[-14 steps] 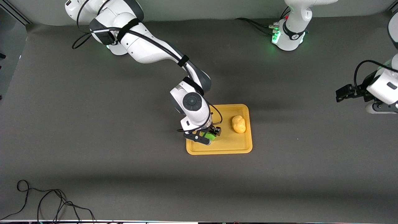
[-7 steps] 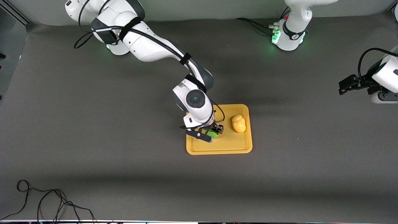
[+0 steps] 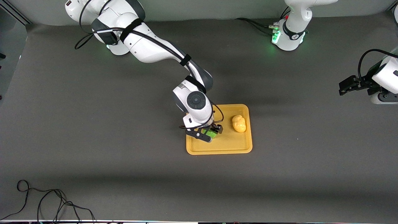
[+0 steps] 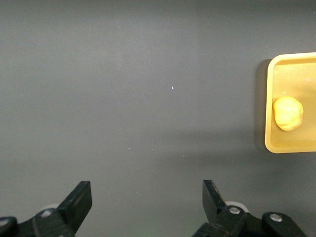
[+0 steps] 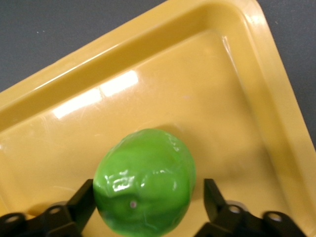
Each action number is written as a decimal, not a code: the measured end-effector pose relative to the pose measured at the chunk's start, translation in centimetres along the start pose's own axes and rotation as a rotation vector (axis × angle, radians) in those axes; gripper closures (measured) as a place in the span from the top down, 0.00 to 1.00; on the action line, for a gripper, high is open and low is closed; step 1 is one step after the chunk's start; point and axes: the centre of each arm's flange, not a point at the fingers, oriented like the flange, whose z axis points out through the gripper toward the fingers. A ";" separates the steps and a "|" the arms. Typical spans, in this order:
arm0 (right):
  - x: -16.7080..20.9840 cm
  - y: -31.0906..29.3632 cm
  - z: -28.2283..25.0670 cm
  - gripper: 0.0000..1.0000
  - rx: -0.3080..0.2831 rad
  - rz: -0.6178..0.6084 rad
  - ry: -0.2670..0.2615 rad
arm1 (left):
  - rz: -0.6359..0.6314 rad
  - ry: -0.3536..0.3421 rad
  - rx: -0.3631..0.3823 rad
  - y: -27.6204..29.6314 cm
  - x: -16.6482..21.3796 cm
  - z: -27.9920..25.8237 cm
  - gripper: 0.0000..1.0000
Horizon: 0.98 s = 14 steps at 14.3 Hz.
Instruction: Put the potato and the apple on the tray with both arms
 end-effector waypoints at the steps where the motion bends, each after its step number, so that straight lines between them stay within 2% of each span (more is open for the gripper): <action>1: 0.3 0.0 -0.5 1.00 0.003 0.002 0.004 | 0.001 -0.002 0.000 0.0 0.0 0.3 1.00; 4: 2.6 0.3 -4.3 1.00 -0.003 0.014 0.024 | 0.002 -0.006 0.000 0.0 0.0 0.9 1.00; 7: 8.1 2.5 -12.6 1.00 0.007 0.009 0.050 | 0.004 -0.007 0.000 0.1 0.1 1.3 1.00; 10: 14.5 7.7 -22.4 1.00 0.021 -0.036 0.082 | 0.004 -0.008 0.000 0.1 0.1 1.5 1.00; 14: 19.4 16.9 -28.4 1.00 -0.012 -0.089 0.081 | 0.004 -0.007 0.000 0.0 0.1 1.9 1.00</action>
